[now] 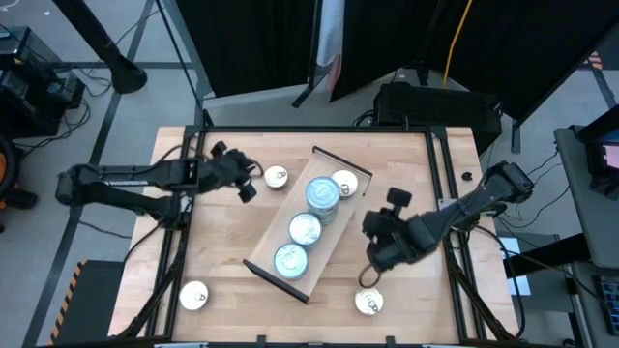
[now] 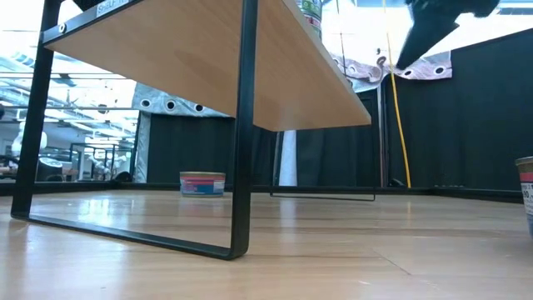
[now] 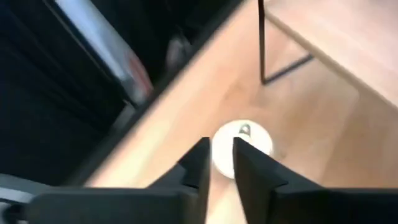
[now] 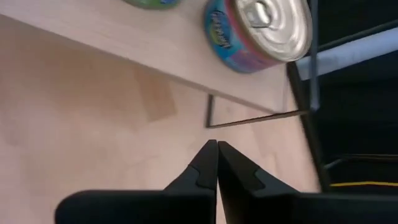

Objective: Stack canned seafood by type on shelf
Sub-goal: Stack the blue-pink tuna can on top of the other blue-pink tuna can on the shelf

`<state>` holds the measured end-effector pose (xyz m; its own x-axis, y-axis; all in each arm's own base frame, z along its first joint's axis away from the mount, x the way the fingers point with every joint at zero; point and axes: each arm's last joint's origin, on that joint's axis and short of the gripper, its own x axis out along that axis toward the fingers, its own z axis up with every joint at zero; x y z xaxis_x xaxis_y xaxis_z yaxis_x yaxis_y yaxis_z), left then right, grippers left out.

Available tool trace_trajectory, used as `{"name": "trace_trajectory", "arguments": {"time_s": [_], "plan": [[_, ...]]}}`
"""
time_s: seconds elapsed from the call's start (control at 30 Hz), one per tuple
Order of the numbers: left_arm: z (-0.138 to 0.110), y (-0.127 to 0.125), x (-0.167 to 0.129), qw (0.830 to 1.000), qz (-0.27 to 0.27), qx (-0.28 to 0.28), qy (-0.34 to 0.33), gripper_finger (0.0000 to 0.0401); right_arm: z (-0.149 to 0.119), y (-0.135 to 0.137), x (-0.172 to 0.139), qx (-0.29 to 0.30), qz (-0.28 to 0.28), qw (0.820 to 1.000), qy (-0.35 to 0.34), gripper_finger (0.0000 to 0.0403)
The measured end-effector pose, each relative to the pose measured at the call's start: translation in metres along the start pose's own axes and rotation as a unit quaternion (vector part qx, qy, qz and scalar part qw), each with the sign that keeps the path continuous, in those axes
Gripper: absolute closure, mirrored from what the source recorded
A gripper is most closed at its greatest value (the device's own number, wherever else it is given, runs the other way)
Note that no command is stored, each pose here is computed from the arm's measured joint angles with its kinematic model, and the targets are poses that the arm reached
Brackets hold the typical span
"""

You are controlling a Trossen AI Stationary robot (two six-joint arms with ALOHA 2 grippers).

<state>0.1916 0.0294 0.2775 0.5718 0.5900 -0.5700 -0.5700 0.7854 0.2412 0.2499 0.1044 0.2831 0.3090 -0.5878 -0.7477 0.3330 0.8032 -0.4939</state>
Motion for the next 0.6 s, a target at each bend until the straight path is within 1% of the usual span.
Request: {"name": "trace_trajectory", "arguments": {"time_s": [0.07,0.13,0.2,0.33,0.37,0.43,0.53,0.6], "plan": [[-0.004,0.009,0.014,0.999,-0.043,-0.02,0.009,0.0362,-0.005,0.007,-0.008,0.021,0.01,1.0,-0.01,0.0402],[-0.007,0.017,0.026,0.995,-0.096,-0.028,0.005,0.039,-0.01,0.013,-0.015,0.037,0.018,0.999,-0.021,0.0402],[-0.01,0.026,0.038,0.991,-0.129,-0.037,-0.001,0.0394,-0.014,0.017,-0.02,0.054,0.021,0.998,-0.033,0.0402],[-0.022,0.04,0.062,0.981,-0.176,-0.066,0.042,0.0398,-0.019,0.022,-0.029,0.081,0.012,0.994,-0.071,0.0402],[-0.025,0.042,0.069,0.979,-0.186,-0.071,0.051,0.0398,-0.019,0.023,-0.03,0.082,0.004,0.993,-0.085,0.0402],[-0.031,0.044,0.082,0.977,-0.187,-0.079,0.072,0.0398,-0.02,0.023,-0.031,0.078,-0.005,0.992,-0.102,0.0402],[-0.044,0.044,0.1,0.973,-0.183,-0.08,0.121,0.0399,-0.02,0.023,-0.031,0.078,-0.006,0.992,-0.103,0.0402],[-0.049,0.041,0.11,0.969,-0.186,-0.078,0.142,0.0399,-0.019,0.023,-0.031,0.079,-0.005,0.992,-0.103,0.0402]]}}
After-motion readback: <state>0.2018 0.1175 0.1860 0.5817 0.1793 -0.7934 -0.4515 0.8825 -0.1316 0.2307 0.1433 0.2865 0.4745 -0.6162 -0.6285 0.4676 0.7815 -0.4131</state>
